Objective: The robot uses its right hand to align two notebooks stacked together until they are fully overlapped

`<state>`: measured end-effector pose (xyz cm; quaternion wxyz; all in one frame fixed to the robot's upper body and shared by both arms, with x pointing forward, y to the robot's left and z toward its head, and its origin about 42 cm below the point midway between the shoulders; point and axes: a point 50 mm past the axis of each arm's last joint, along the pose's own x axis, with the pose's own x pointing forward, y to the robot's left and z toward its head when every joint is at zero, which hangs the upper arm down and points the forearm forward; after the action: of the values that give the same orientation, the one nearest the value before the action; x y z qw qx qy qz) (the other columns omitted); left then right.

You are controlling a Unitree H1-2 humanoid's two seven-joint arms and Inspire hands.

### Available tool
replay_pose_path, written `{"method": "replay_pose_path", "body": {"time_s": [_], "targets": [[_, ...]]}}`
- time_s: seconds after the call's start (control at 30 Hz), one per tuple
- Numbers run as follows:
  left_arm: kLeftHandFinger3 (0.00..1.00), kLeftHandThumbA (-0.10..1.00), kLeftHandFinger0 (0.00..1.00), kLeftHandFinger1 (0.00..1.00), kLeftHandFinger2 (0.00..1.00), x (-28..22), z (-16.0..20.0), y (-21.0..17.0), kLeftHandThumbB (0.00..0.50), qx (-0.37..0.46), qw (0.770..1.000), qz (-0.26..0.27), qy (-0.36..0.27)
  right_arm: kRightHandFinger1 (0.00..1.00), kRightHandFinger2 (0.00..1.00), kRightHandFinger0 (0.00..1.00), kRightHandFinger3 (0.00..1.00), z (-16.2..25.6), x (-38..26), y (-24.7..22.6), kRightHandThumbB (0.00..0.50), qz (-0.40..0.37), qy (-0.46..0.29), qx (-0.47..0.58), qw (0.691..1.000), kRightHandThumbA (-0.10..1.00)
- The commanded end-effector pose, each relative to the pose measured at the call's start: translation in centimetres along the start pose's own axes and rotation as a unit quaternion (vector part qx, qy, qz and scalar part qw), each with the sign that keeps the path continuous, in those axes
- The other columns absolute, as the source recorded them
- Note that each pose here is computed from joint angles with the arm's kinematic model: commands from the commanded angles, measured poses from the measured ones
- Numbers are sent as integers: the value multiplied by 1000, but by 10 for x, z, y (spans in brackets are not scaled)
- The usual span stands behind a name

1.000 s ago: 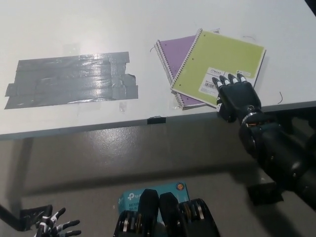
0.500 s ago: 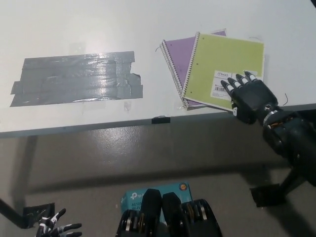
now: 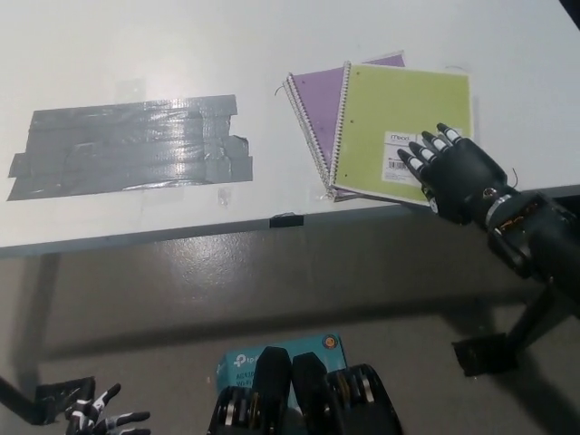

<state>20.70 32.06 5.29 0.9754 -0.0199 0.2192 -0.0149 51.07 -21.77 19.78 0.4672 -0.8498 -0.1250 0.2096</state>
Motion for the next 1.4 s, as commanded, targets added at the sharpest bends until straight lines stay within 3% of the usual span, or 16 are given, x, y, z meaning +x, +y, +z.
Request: {"method": "replay_pose_path", "body": {"time_s": [0.0, 0.03, 0.17, 0.23, 0.37, 0.5, 0.6, 0.87, 1.13, 1.23, 1.37], "targets": [[1000, 1000, 605, 652, 683, -4, 7, 4, 500, 11, 1000, -4, -18, 1000, 1000, 1000, 1000, 19, 13, -22, 397, 6, -54, -31, 998, 1000], [1000, 1000, 635, 657, 678, -4, 8, 5, 500, 12, 1000, -3, -18, 1000, 1000, 1000, 1000, 19, 17, -29, 378, -1, -55, -30, 998, 1000], [1000, 1000, 649, 669, 665, -4, 6, 3, 500, 10, 1000, -4, -16, 1000, 1000, 1000, 1000, 21, 24, -45, 381, -28, -57, -47, 997, 1000], [1000, 1000, 602, 680, 680, -5, 6, 3, 500, 12, 1000, -5, -16, 1000, 1000, 1000, 1000, 21, 25, -48, 382, -37, -59, -52, 996, 1000], [1000, 1000, 612, 687, 711, -4, 8, 1, 500, 15, 1000, -7, -15, 1000, 1000, 1000, 1000, 14, 21, -41, 391, -20, -53, -66, 996, 1000], [1000, 1000, 626, 672, 672, -5, 10, 1, 500, 15, 1000, -10, -19, 1000, 1000, 1000, 1000, 8, 18, -34, 394, 0, -43, -71, 997, 1000], [1000, 1000, 580, 663, 665, -5, 11, 2, 500, 17, 999, -12, -25, 1000, 1000, 1000, 1000, 0, 14, -27, 380, 2, -41, -67, 997, 1000], [1000, 1000, 638, 694, 688, -4, 10, 2, 500, 14, 1000, -11, -20, 1000, 1000, 1000, 1000, -18, 6, -16, 395, 5, -37, -96, 995, 1000], [1000, 1000, 615, 675, 675, -5, 11, 2, 500, 20, 1000, -10, -19, 1000, 1000, 1000, 1000, -34, -1, -20, 361, -10, -50, -96, 994, 1000], [1000, 1000, 558, 651, 679, -5, 11, 4, 500, 18, 1000, -9, -17, 1000, 1000, 1000, 1000, -37, -3, -19, 354, -8, -50, -119, 992, 1000], [1000, 1000, 534, 618, 666, -5, 10, 4, 500, 20, 1000, -12, -20, 1000, 1000, 1000, 1000, -37, -7, -6, 372, 4, -58, -117, 991, 1000]]}}
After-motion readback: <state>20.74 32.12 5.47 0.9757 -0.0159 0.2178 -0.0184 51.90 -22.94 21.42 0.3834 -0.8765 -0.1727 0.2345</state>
